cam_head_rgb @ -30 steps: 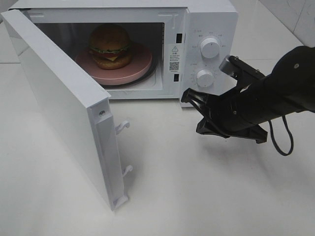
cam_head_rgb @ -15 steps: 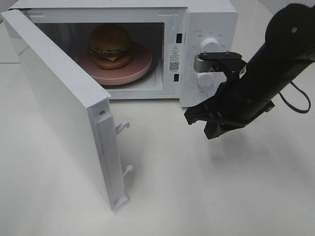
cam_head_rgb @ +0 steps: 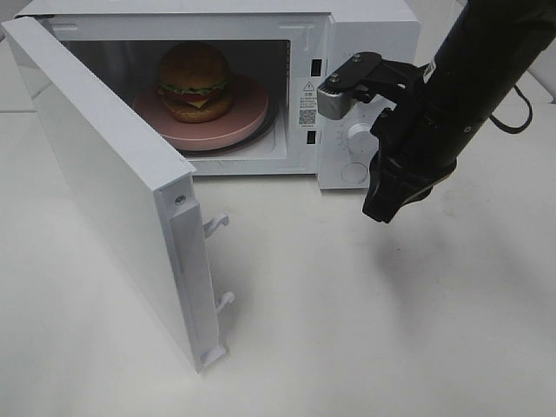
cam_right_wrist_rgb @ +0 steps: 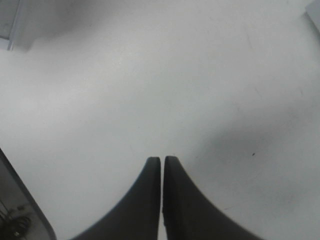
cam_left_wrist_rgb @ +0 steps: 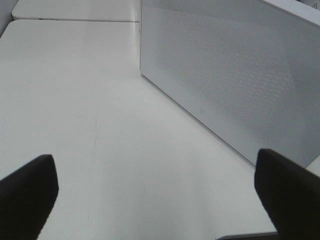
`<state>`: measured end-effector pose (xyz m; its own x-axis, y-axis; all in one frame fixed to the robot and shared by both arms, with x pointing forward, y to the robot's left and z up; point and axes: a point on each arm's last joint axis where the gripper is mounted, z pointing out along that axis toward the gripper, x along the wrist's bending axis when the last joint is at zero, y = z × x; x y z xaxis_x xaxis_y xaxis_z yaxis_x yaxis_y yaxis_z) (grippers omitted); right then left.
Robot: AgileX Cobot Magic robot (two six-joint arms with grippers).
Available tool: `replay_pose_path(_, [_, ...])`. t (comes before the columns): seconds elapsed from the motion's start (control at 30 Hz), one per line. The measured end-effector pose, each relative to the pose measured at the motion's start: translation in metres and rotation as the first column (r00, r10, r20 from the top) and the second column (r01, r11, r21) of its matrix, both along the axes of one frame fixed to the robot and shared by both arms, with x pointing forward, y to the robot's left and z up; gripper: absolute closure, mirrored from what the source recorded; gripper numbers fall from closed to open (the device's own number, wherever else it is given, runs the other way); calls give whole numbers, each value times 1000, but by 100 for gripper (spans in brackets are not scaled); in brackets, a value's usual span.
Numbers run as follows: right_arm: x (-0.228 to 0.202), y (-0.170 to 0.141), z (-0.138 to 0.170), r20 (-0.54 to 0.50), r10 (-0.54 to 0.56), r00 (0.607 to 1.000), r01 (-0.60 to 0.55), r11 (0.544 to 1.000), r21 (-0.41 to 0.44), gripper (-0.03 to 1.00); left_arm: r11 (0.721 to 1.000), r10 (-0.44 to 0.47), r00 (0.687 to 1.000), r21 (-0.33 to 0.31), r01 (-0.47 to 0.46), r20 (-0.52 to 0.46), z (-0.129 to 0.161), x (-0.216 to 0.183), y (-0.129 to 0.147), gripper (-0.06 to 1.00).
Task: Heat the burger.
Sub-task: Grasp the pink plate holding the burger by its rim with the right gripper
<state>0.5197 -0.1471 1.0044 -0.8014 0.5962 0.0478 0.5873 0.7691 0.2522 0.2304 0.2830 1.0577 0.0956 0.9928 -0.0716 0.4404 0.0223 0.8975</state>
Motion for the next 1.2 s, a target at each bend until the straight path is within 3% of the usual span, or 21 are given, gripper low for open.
replay_pose_path(0.03, [1, 0, 3, 26, 91, 995, -91, 996, -15, 93, 1000, 0, 1000, 0, 0, 0, 0, 0, 0, -4])
replay_pose_path(0.07, [1, 0, 3, 26, 91, 995, -91, 996, -15, 93, 1000, 0, 1000, 0, 0, 0, 0, 0, 0, -4])
replay_pose_path(0.13, [3, 1, 5, 62, 214, 975, -213, 977, -33, 92, 1000, 0, 1000, 0, 0, 0, 0, 0, 0, -4])
replay_pose_path(0.33, [4, 0, 6, 102, 377, 920, -371, 925, -77, 91, 1000, 0, 1000, 0, 0, 0, 0, 0, 0, -4])
replay_pose_path(0.37, [5, 0, 6, 112, 419, 901, -410, 907, -95, 91, 1000, 0, 1000, 0, 0, 0, 0, 0, 0, -4])
replay_pose_path(0.4, [6, -1, 6, 131, 505, 853, -490, 862, -134, 91, 1000, 0, 1000, 0, 0, 0, 0, 0, 0, -4])
replay_pose_path(0.43, [6, -1, 6, 131, 505, 853, -490, 862, -134, 91, 1000, 0, 1000, 0, 0, 0, 0, 0, 0, -4])
replay_pose_path(0.47, [7, -2, 6, 141, 578, 804, -555, 814, -174, 90, 1000, 0, 1000, 0, 0, 0, 0, 0, 0, -4])
replay_pose_path(0.53, [7, -3, 6, 141, 606, 783, -580, 793, -188, 90, 1000, 0, 1000, 0, 0, 0, 0, 0, 0, -4])
replay_pose_path(0.57, [8, -4, 6, 141, 666, 733, -633, 743, -219, 89, 1000, 0, 1000, 0, 0, 0, 0, 0, 0, -4])
replay_pose_path(0.6, [8, -4, 6, 141, 666, 733, -633, 743, -219, 89, 1000, 0, 1000, 0, 0, 0, 0, 0, 0, -4])
replay_pose_path(0.63, [8, -5, 6, 137, 713, 687, -674, 697, -245, 89, 1000, 0, 1000, 0, 0, 0, 0, 0, 0, -4])
replay_pose_path(0.7, [8, -5, 6, 136, 733, 667, -691, 676, -256, 88, 1000, 0, 1000, 0, 0, 0, 0, 0, 0, -4])
replay_pose_path(0.73, [9, -5, 6, 142, 757, 638, -711, 649, -270, 87, 1000, 0, 1000, 0, 0, 0, 0, 0, 0, -4])
replay_pose_path(0.97, [14, -3, 7, 186, 788, 587, -726, 614, -311, 81, 1000, 0, 1000, 0, 0, 0, 0, 0, 0, -4])
replay_pose_path(1.13, [17, -2, 8, 217, 794, 567, -722, 607, -332, 69, 1000, 0, 1000, 0, 0, 0, 0, 0, 0, -4])
replay_pose_path(1.2, [18, -1, 9, 230, 793, 564, -717, 609, -339, 58, 1000, 0, 1000, 0, 0, 0, 0, 0, 0, -4])
